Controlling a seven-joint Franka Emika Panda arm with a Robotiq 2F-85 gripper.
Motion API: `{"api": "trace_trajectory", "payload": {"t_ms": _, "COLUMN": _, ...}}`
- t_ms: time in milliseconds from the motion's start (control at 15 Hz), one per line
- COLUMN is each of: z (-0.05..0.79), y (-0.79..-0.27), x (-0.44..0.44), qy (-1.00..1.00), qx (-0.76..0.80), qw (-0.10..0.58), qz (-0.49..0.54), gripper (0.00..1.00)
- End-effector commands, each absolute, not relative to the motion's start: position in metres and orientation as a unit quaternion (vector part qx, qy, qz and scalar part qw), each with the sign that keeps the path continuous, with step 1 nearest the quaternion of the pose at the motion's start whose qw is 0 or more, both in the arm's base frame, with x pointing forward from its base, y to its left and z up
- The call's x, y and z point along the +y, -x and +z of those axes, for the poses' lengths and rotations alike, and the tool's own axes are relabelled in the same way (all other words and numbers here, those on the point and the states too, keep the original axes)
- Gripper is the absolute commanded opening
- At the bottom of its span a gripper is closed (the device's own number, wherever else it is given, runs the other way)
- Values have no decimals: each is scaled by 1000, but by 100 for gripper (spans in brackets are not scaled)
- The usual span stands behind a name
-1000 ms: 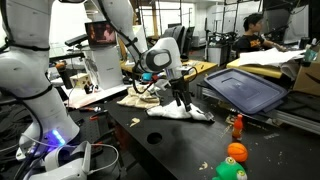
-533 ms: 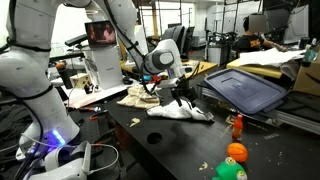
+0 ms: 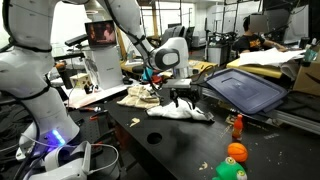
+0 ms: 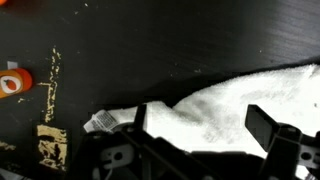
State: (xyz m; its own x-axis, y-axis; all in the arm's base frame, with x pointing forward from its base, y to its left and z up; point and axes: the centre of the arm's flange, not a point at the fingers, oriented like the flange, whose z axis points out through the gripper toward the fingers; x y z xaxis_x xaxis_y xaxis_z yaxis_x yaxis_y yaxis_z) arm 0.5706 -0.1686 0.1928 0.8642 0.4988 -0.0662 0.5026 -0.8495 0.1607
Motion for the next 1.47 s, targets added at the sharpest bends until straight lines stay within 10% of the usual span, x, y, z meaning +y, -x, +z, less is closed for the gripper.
{"api": "trace_trajectory", "payload": {"t_ms": 0, "z": 199, "y": -583, "x": -190, "qy": -952, "qx": 296, "qw": 58, "qz": -51, "gripper": 100}}
{"api": "trace_trajectory", "payload": {"t_ms": 1400, "z": 169, "y": -596, "x": -132, "qy": -928, "qx": 352, "qw": 92, "qz": -77, "gripper": 100}}
